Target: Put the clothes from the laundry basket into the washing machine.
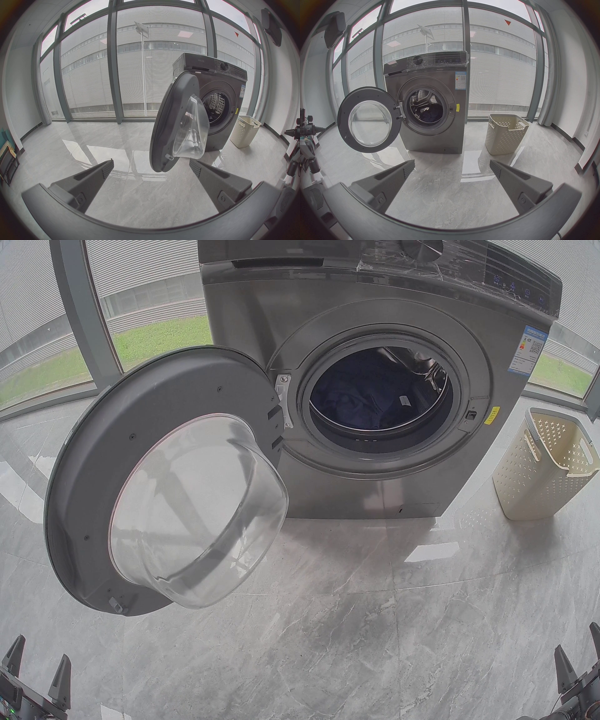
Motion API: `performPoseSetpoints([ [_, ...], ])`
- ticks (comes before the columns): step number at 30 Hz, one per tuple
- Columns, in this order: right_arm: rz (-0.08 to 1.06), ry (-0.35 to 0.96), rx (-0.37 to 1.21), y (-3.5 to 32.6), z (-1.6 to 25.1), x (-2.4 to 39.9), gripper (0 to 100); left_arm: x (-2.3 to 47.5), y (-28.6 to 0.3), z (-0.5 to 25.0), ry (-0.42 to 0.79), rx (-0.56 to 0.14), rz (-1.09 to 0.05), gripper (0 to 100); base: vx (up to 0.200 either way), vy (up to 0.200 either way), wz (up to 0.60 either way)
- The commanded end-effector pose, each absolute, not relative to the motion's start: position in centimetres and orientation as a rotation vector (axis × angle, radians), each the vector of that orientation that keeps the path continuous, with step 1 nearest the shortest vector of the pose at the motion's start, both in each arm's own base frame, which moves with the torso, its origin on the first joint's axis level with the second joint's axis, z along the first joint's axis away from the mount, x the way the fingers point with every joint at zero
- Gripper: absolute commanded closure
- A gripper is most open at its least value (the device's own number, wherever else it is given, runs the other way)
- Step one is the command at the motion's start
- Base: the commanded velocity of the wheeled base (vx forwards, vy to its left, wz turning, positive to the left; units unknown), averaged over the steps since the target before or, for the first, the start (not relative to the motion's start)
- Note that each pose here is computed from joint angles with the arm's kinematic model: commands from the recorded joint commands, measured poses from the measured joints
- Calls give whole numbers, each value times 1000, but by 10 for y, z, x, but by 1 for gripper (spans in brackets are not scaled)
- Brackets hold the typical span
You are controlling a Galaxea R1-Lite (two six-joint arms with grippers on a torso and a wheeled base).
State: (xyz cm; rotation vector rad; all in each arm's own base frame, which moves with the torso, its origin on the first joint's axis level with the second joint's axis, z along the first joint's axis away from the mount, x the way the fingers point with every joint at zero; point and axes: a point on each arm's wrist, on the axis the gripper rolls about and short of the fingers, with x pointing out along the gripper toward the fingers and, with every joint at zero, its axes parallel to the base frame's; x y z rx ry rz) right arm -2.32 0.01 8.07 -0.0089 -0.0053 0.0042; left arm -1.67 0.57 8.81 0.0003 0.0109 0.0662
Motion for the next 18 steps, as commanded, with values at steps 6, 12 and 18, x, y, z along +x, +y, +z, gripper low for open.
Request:
performPoseSetpoints([
  [6, 3, 8, -9, 0, 76, -22, 0, -15, 5, 83, 33, -2, 54, 0, 33, 0, 0],
  [12, 5, 8, -9, 0, 76, -22, 0, -15, 5, 83, 33, -5, 54, 0, 0, 167, 0],
  [18, 5, 8, -9, 0, 76, -22, 0, -15, 5, 83, 33, -2, 54, 0, 0, 200, 0],
])
